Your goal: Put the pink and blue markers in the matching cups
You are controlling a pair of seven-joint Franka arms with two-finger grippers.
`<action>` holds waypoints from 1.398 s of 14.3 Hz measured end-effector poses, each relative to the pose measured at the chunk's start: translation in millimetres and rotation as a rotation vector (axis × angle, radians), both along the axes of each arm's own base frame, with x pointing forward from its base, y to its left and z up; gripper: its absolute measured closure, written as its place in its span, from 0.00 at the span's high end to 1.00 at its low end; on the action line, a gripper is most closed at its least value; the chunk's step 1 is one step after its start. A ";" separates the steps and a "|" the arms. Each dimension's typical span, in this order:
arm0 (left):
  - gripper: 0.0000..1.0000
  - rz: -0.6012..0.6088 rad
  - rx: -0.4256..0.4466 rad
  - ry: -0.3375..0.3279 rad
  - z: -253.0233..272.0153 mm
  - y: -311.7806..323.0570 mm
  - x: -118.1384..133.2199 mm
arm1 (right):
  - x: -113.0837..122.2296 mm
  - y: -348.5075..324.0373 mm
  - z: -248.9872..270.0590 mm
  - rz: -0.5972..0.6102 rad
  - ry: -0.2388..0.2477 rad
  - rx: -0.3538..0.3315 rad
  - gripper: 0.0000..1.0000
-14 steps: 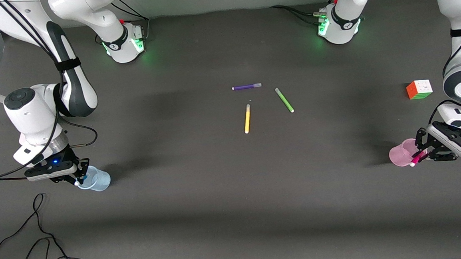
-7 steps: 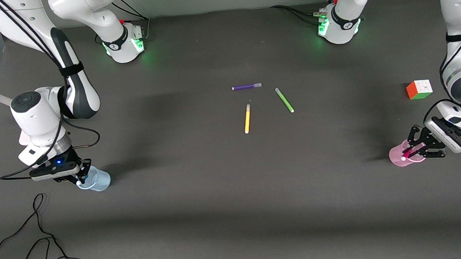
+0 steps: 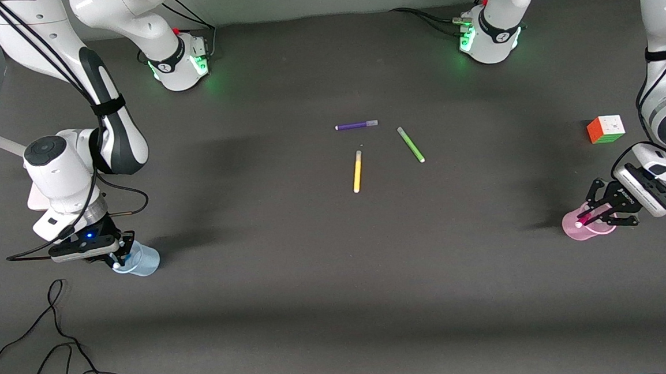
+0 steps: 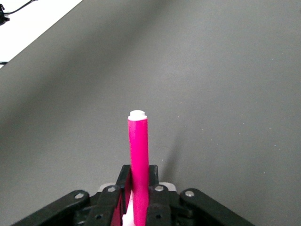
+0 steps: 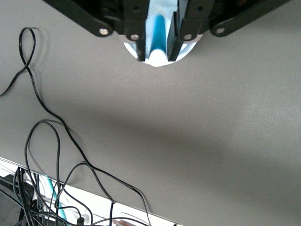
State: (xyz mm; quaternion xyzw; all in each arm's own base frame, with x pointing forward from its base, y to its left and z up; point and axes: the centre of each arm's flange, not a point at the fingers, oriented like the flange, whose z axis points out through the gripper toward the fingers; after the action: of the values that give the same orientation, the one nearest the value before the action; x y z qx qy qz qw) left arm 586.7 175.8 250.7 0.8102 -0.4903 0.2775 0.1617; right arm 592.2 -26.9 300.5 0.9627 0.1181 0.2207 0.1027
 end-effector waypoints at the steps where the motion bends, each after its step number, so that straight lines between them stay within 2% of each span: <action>1: 0.23 0.000 0.000 0.000 -1.3 0.7 -0.1 | 0.0 -0.5 0.0 -0.002 0.000 0.000 0.30; 4: 0.51 -0.001 0.000 -0.008 1.3 1.9 1.9 | -0.1 -1.0 0.0 -0.003 0.000 0.001 0.59; 5: 0.54 -0.002 0.001 -0.013 3.2 2.1 3.5 | -0.1 -1.0 0.0 -0.003 0.000 0.001 0.70; 8: 0.51 -0.007 0.007 -0.033 11.8 2.3 10.6 | 0.3 -0.1 0.5 -0.002 0.002 0.001 0.99; 9: 0.44 -0.008 0.009 -0.046 18.6 1.9 15.9 | 0.7 0.7 1.3 -0.002 0.008 0.002 1.00; 11: 0.20 0.021 0.009 -0.045 36.7 0.9 27.7 | 2.7 2.4 7.8 -0.006 0.040 0.008 1.00; 12: 0.19 0.049 0.017 -0.016 47.1 0.7 32.0 | 3.9 3.0 14.8 -0.010 0.063 0.014 1.00; 16: 0.19 0.177 0.060 0.176 117.6 -20.3 42.5 | 8.1 7.1 72.6 -0.026 0.169 0.057 1.00; 20: 0.19 0.402 0.091 0.445 190.4 -51.7 35.5 | 0.6 16.2 163.6 -0.026 0.310 0.104 1.00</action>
State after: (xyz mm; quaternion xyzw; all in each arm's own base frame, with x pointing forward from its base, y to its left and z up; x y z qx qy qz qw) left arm 622.2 124.1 441.1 0.9383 -0.2845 0.0976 0.1706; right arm 592.9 -10.8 464.2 0.9907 0.1083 0.0740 0.0359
